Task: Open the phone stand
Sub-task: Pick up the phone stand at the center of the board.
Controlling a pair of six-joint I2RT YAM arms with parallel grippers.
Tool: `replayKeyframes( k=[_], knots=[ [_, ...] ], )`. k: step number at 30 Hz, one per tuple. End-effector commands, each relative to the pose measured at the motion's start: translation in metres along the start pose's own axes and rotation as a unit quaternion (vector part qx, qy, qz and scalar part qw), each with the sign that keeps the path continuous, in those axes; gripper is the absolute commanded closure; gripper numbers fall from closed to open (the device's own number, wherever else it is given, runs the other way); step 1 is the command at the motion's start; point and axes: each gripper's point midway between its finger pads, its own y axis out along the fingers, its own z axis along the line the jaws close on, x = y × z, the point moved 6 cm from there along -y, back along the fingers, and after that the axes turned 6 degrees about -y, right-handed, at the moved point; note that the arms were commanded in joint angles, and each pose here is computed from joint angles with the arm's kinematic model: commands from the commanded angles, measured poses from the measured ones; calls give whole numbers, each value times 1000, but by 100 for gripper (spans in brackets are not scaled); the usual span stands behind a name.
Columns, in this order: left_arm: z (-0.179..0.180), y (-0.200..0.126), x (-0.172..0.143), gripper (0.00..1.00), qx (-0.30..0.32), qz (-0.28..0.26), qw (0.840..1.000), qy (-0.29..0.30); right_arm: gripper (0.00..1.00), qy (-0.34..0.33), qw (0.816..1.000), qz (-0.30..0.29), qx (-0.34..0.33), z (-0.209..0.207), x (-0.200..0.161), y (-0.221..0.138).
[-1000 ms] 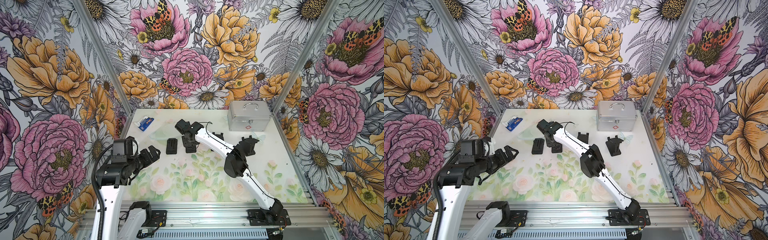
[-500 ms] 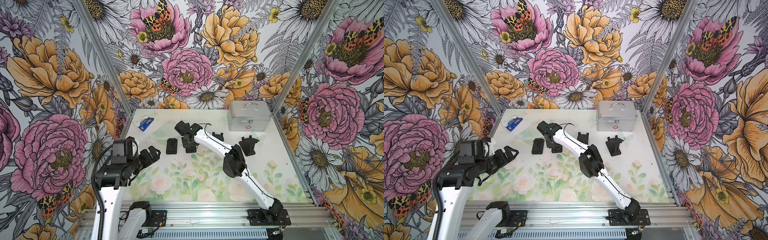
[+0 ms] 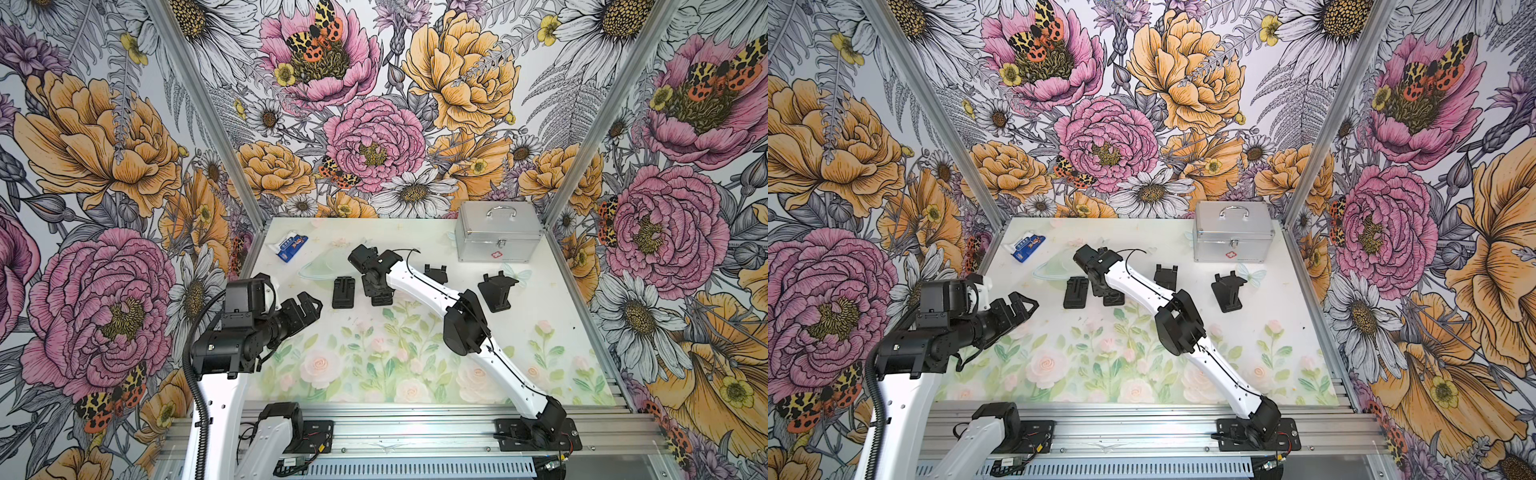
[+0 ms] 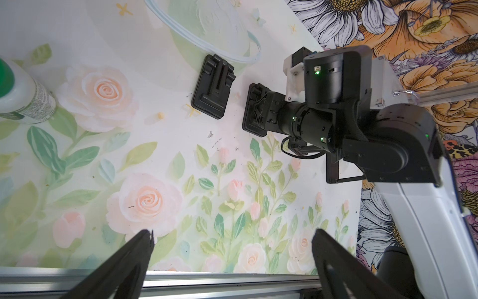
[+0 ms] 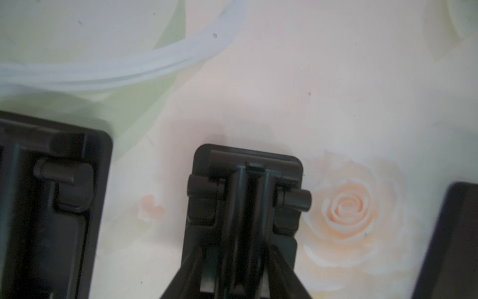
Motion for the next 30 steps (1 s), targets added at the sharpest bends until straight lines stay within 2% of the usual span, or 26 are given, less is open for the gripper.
replayKeyframes(
  k=[1,4,7,14,23,26,30],
  knots=[
    [0,-1,-3,1,-11,3,1000,7,65,-3,1000,9,-9,2,-6,17],
    [1,0,-4,1,-12,4,1000,8,72,-2,1000,16,-11,2,-9,21],
    [0,-1,-4,1,-13,3,1000,7,82,-3,1000,18,-12,2,-11,19],
    [-2,-3,-1,1,-14,-1,1000,8,100,0,1000,2,-14,-3,-3,2],
    [-17,-12,22,1,-12,-30,999,14,100,19,999,-24,25,-17,18,-43],
    [-23,-11,31,1,-17,-43,999,8,100,22,998,-30,52,-16,23,-65],
    [-34,-8,45,1,-31,-60,998,0,100,47,994,-35,90,-36,36,-90]
  ],
)
